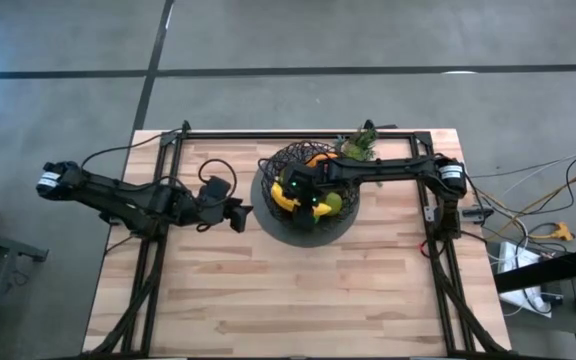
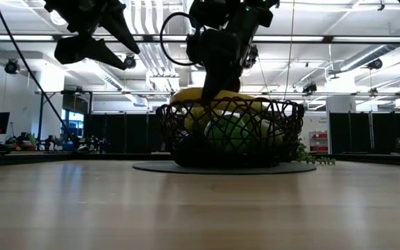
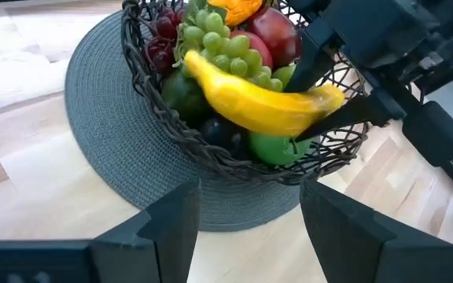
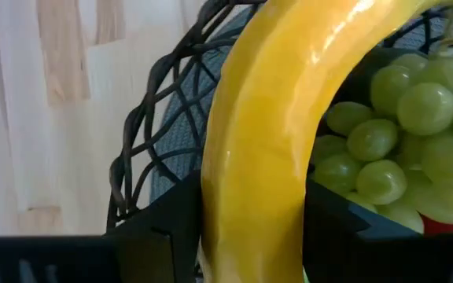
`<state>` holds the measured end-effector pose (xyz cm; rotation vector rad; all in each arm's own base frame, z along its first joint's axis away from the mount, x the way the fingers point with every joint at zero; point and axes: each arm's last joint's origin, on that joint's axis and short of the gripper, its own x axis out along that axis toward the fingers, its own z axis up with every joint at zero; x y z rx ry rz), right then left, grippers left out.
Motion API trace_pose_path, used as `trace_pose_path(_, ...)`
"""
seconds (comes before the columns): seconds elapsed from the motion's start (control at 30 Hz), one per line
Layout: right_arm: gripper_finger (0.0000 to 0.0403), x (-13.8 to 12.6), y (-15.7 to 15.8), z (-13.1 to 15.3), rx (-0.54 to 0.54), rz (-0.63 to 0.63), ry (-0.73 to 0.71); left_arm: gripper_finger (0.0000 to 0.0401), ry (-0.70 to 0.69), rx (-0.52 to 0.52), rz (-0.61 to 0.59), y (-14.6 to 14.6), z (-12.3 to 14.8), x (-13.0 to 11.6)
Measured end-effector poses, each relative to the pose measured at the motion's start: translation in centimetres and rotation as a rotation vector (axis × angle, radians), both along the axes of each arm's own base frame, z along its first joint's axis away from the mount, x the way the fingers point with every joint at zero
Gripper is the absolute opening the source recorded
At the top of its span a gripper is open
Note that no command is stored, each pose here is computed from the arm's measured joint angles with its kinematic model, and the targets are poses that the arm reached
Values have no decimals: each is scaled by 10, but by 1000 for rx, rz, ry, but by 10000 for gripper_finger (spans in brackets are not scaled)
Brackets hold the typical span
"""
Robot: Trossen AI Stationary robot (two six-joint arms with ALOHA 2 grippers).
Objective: Build produce basket
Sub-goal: Put the yellow banana into the black basket
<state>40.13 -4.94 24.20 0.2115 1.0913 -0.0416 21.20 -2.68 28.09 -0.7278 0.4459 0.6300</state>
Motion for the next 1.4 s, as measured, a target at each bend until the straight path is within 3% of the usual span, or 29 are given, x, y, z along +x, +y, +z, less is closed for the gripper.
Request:
trace_pose_path(0.33,264,-1,0,8,34,-65,-36,200,20,36,-39,0,0,0)
trace_pose_path(0.5,276,-13,2,37,54,-104,-75,200,21,34,-44,0,0,0)
trace_pose_path(0.7,195,-42,7,67,101,-89,-100,200,23,26,-53,-1,0,0)
trace_pose_path(0.83,113,-58,10,51,122,-109,-57,200,22,26,-54,-1,0,0)
trace_pose_path(1.0,25,-62,13,14,231,-139,-64,200,24,25,-53,-1,0,0)
trace_pose_path(1.27,13,-53,12,-15,269,-207,-86,200,-7,20,-41,1,2,3)
trace_pose_path(1.4,13,-53,11,-13,250,-201,-96,200,-27,15,-34,2,3,4)
